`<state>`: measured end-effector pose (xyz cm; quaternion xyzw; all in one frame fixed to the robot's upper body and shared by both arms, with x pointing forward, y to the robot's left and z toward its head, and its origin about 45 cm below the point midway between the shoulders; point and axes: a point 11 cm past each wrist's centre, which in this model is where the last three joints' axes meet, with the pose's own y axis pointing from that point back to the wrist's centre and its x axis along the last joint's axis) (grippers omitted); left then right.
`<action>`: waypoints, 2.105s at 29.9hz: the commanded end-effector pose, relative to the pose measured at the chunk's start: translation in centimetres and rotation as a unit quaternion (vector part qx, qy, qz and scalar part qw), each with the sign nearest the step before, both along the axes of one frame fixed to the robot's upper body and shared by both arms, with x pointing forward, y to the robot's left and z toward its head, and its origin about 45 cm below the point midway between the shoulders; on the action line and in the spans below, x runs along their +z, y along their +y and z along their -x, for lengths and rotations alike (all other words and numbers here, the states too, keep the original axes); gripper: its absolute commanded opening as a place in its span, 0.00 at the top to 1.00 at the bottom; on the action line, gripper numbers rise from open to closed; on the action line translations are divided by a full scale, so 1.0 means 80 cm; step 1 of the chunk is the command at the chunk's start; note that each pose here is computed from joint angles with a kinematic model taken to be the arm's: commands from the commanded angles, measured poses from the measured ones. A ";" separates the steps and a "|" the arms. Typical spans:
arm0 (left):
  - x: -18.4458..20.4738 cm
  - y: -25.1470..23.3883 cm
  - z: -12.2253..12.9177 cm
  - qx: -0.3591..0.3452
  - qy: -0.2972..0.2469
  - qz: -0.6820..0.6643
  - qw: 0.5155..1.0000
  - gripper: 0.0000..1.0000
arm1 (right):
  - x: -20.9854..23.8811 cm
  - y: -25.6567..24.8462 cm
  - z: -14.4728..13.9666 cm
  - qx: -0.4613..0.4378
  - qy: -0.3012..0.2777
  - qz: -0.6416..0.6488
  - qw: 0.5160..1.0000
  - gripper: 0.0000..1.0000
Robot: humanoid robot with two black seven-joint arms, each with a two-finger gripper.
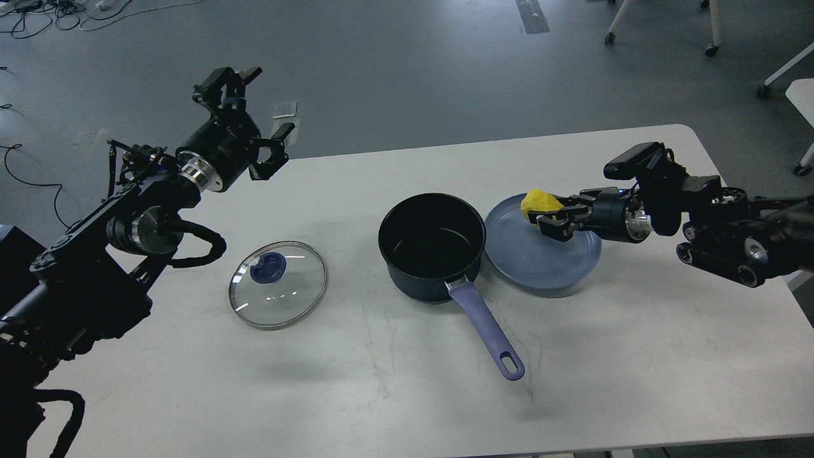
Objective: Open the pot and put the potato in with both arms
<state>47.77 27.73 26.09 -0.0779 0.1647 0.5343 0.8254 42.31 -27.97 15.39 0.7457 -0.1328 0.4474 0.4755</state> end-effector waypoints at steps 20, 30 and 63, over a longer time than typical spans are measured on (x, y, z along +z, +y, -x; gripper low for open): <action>0.001 0.001 -0.001 0.003 0.000 -0.003 1.000 0.02 | 0.051 0.128 0.006 0.127 -0.010 -0.068 0.990 1.00; 0.009 0.018 -0.002 0.013 -0.006 -0.010 1.000 0.02 | 0.044 0.156 0.012 0.154 -0.004 -0.079 0.985 1.00; 0.006 0.009 -0.002 0.009 -0.004 -0.001 1.000 0.02 | 0.166 0.118 -0.086 -0.271 0.101 -0.561 0.776 0.00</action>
